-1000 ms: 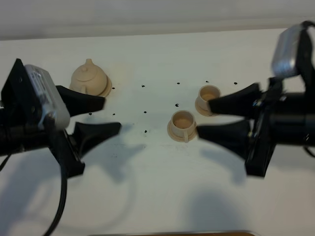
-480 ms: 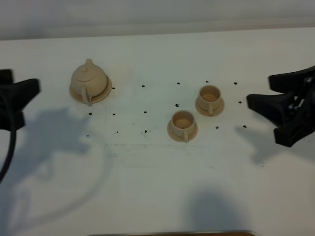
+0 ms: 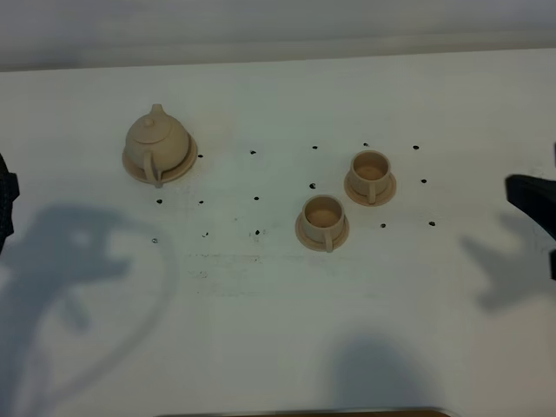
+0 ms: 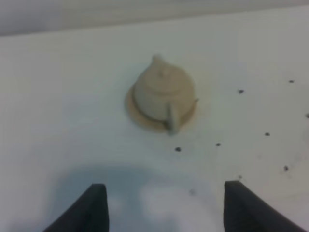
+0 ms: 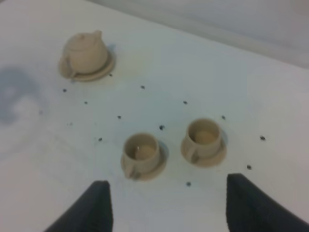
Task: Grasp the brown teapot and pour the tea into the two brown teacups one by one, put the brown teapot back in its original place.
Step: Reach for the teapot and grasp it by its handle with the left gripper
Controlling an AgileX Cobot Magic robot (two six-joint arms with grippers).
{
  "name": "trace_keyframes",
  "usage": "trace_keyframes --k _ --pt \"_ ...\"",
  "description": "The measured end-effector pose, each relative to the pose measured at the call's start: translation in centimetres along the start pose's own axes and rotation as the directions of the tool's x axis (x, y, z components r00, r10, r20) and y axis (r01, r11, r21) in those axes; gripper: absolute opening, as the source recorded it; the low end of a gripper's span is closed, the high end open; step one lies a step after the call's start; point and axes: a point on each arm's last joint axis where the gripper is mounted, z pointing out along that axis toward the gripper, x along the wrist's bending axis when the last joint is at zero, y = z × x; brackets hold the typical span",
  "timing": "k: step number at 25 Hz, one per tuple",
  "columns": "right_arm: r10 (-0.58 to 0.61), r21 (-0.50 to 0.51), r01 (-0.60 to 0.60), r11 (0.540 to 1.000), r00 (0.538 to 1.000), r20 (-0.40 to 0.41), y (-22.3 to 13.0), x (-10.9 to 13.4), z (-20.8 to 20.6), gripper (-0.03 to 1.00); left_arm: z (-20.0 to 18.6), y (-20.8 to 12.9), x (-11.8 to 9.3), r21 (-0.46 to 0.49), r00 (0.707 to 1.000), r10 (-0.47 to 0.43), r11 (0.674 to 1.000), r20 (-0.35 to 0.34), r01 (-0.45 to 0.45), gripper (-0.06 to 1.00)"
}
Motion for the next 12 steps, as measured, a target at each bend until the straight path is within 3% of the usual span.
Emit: trace_keyframes --k 6,12 --pt "0.105 0.138 -0.116 0.984 0.991 0.085 -2.2 0.5 -2.7 0.5 1.6 -0.1 0.6 0.024 0.998 -0.049 0.998 -0.024 0.05 0.57" --pt "0.149 0.163 -0.167 0.972 0.982 0.12 -4.2 1.5 -4.8 0.48 3.6 -0.3 1.2 0.051 0.993 -0.115 0.992 -0.036 0.116 0.57"
